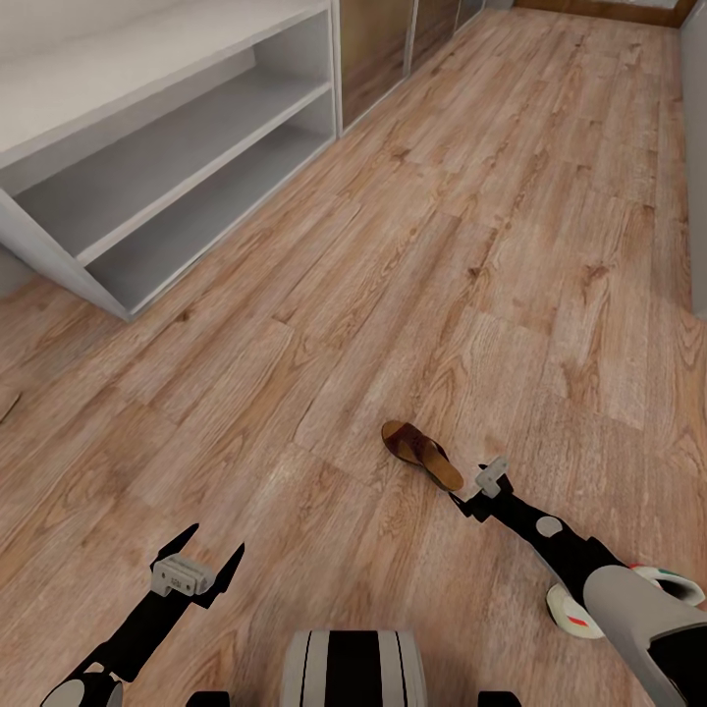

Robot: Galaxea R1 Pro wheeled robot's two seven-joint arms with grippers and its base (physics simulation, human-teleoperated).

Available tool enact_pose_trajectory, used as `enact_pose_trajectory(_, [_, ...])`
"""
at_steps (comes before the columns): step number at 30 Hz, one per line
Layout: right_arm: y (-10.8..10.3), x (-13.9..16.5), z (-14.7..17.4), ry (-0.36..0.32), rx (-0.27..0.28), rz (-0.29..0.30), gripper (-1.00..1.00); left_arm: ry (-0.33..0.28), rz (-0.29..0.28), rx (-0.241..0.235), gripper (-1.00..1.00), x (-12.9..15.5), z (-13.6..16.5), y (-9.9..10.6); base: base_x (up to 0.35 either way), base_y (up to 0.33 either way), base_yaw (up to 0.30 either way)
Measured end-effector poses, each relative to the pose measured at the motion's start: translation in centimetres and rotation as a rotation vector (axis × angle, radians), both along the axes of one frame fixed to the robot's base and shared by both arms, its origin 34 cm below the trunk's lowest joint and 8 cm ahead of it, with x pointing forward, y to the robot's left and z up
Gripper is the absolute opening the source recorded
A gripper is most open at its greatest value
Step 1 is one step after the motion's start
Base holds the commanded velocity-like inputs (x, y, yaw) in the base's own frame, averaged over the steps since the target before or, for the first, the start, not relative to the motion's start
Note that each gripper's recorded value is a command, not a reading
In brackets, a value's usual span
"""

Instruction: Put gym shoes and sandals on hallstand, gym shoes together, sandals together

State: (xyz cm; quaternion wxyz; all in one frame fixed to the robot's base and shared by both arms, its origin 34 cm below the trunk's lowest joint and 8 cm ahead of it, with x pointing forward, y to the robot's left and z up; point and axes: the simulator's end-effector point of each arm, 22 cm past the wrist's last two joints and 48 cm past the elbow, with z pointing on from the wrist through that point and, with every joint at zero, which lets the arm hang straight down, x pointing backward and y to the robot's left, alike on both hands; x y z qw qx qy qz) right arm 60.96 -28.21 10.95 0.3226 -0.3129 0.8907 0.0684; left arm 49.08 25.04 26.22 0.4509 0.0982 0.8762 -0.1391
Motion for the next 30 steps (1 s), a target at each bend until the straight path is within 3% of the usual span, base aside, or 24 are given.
enact_pose_trajectory(30, [0.2,-1.5,-2.0,0.038,0.002,-0.002,1.0,0.039,0.0,0.0,1.0,-1.0,-1.6,0.0,0.0,0.0,0.0])
